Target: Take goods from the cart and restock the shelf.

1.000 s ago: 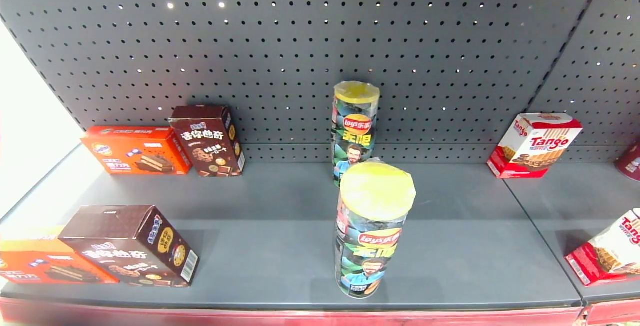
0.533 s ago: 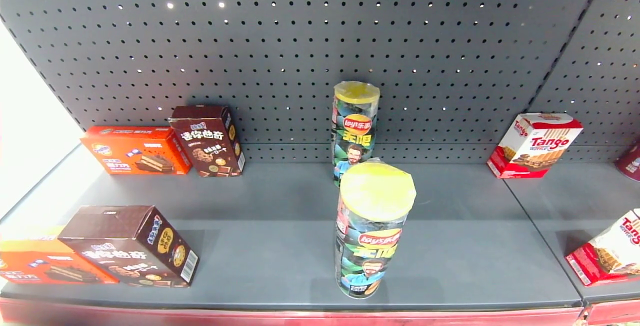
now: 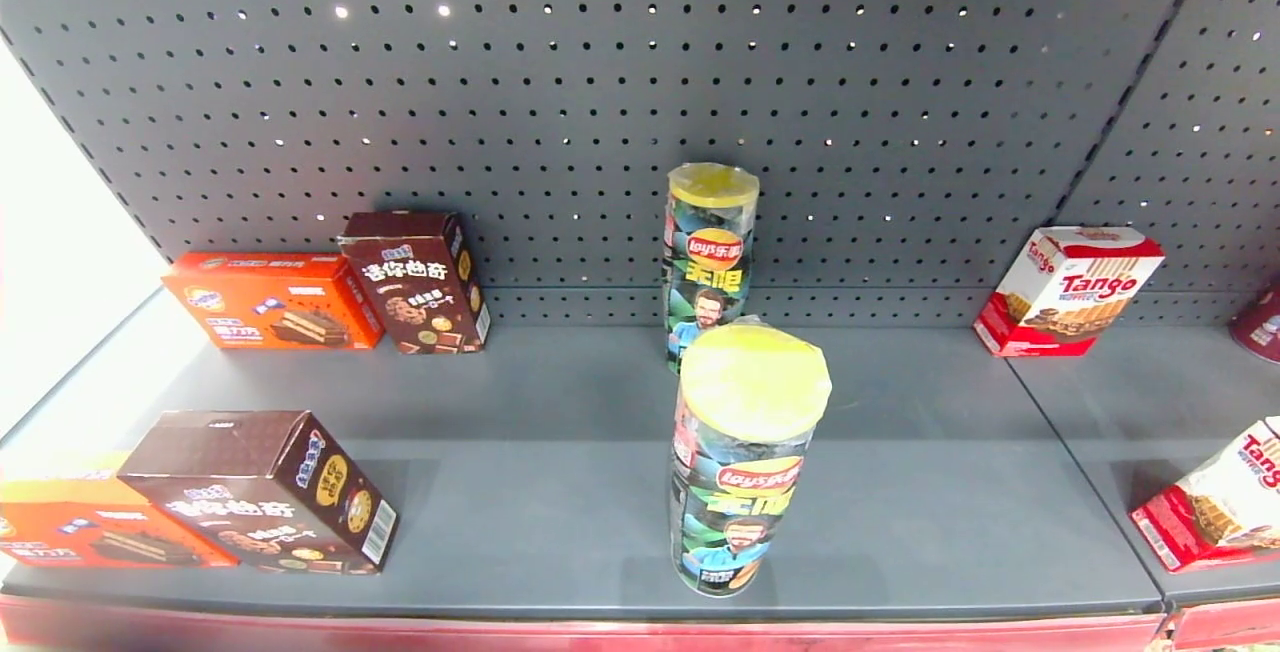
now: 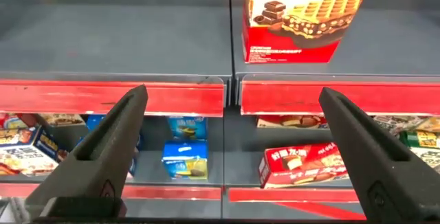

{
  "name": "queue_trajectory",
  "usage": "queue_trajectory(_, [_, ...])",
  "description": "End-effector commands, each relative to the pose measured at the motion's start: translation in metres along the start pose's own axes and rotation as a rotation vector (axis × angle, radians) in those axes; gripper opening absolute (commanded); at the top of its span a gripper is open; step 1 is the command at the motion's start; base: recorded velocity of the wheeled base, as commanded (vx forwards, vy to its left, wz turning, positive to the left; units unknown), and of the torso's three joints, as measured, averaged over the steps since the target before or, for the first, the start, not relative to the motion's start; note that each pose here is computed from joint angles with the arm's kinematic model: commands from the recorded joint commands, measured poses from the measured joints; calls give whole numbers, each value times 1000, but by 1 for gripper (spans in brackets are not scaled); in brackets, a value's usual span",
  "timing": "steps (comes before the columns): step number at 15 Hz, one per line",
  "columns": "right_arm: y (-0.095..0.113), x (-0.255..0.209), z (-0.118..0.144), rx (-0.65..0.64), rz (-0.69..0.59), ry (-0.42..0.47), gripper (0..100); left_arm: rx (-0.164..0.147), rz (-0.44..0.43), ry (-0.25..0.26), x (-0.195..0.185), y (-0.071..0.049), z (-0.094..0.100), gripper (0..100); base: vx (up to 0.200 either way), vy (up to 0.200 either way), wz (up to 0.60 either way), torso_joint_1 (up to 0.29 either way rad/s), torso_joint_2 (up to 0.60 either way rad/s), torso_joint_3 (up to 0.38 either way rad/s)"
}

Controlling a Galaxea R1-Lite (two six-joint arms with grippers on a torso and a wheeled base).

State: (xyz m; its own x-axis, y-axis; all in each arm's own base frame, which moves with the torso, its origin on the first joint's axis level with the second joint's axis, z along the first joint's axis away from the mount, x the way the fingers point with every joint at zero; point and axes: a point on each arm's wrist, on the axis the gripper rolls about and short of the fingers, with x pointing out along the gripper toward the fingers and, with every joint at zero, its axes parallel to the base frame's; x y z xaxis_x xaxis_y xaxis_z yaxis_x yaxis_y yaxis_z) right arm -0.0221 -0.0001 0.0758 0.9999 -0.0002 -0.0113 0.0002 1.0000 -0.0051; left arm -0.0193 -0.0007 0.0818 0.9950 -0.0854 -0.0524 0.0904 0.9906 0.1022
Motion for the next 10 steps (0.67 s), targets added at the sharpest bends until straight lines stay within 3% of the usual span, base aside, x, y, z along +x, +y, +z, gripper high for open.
queue_trajectory(1, [0,-1,0,1,-1,-10,100,-19,-30,7,-1,-1,1,100,0,0,0,0,0,0])
queue_trajectory(2, [0,-1,0,1,-1,-11,100,-16,-2,13,-1,0,1,100,0,0,0,0,0,0])
queue_trajectory(5, [0,-1,0,1,-1,-11,100,-24,241,24,-1,3,1,100,0,0,0,0,0,0])
queue_trajectory(7, [0,-1,0,1,-1,-10,100,-21,235,-30,-6,3,-1,100,0,0,0,0,0,0])
queue_trajectory(9, [0,-1,0,1,-1,-11,100,-38,232,-38,-6,3,-2,100,0,0,0,0,0,0])
queue_trajectory(10, [0,-1,0,1,-1,-11,100,-83,82,-40,-4,-1,-7,100,0,0,0,0,0,0])
